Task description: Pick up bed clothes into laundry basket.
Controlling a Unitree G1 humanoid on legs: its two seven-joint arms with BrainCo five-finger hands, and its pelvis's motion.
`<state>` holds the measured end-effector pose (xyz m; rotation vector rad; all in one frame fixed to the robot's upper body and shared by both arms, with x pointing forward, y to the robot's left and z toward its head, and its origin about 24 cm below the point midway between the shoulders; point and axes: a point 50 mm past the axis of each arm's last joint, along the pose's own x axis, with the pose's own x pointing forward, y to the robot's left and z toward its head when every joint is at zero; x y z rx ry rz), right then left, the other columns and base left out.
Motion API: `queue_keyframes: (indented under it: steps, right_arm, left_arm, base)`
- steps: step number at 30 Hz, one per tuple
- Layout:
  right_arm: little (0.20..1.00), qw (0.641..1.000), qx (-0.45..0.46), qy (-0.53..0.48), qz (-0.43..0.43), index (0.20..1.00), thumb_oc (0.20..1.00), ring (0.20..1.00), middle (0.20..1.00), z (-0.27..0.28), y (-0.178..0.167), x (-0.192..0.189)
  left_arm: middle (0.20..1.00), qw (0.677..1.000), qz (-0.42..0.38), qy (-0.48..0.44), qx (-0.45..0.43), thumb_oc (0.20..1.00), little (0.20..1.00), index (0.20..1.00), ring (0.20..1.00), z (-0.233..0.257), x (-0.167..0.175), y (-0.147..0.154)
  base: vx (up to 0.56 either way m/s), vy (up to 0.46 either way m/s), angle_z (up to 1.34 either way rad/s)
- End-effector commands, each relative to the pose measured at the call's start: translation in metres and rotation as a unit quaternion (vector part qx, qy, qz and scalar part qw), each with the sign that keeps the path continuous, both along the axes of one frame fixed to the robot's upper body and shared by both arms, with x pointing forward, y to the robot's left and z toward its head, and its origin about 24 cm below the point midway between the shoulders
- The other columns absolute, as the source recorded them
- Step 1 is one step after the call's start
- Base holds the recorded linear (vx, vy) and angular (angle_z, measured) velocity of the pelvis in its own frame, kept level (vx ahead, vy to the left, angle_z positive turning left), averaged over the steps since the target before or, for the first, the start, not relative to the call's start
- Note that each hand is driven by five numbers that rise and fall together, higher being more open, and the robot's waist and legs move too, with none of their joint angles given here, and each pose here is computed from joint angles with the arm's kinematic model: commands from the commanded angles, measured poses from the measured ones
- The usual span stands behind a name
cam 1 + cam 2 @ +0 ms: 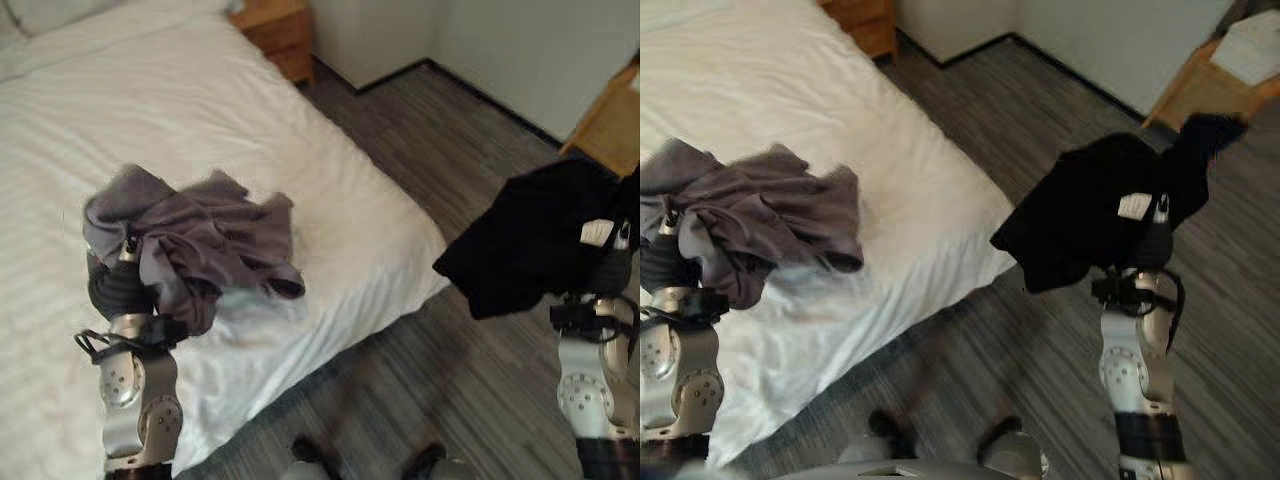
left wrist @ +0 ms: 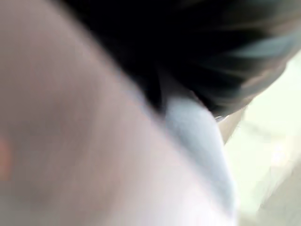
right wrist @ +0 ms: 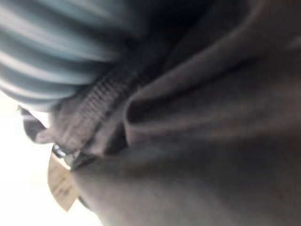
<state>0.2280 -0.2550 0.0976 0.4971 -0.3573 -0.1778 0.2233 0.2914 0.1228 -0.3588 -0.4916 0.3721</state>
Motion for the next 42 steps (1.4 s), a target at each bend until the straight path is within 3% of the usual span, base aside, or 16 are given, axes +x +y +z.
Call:
queue_keyframes:
  steps: [1, 5, 11, 25, 31, 42]
  right_arm:
    - [0.2, 0.989, -0.02, -0.147, 0.006, 0.2, 0.2, 0.2, 0.2, 0.059, -0.004, 0.006]
    - [0.2, 0.987, -0.005, -0.146, 0.061, 0.2, 0.2, 0.2, 0.2, 0.057, 0.02, 0.026]
    - [0.2, 0.988, -0.006, -0.13, 0.081, 0.2, 0.2, 0.2, 0.2, 0.051, 0.032, 0.028]
    - [0.2, 0.994, 0.0, -0.109, 0.028, 0.2, 0.2, 0.2, 0.2, 0.037, 0.019, 0.013]
    - [0.2, 0.991, -0.008, -0.115, 0.067, 0.2, 0.2, 0.2, 0.2, 0.041, 0.038, 0.018]
    - [0.2, 0.991, -0.005, -0.115, 0.07, 0.2, 0.2, 0.2, 0.2, 0.042, 0.04, 0.02]
  left_arm:
    - [0.2, 0.993, -0.017, -0.113, 0.026, 0.2, 0.2, 0.2, 0.2, 0.043, 0.001, -0.005]
    - [0.2, 0.995, -0.032, -0.093, -0.01, 0.2, 0.2, 0.2, 0.2, 0.024, 0.005, -0.016]
    - [0.2, 0.996, -0.034, -0.082, 0.014, 0.2, 0.2, 0.2, 0.2, 0.025, 0.008, -0.015]
    - [0.2, 0.999, -0.004, -0.043, 0.011, 0.2, 0.2, 0.2, 0.2, 0.01, -0.001, -0.005]
    - [0.2, 0.999, -0.012, -0.041, 0.022, 0.2, 0.2, 0.2, 0.2, 0.014, 0.007, -0.007]
    - [0.2, 0.998, -0.04, -0.04, 0.018, 0.2, 0.2, 0.2, 0.2, 0.011, 0.021, -0.016]
  base:
    - [-0.01, -0.291, -1.35]
    - [0.07, -0.2, -1.31]
    - [0.07, -0.035, -1.41]
    - [0.06, 0.054, -0.06]
    - [0.07, 0.119, -0.19]
    - [0.44, -0.255, 0.09]
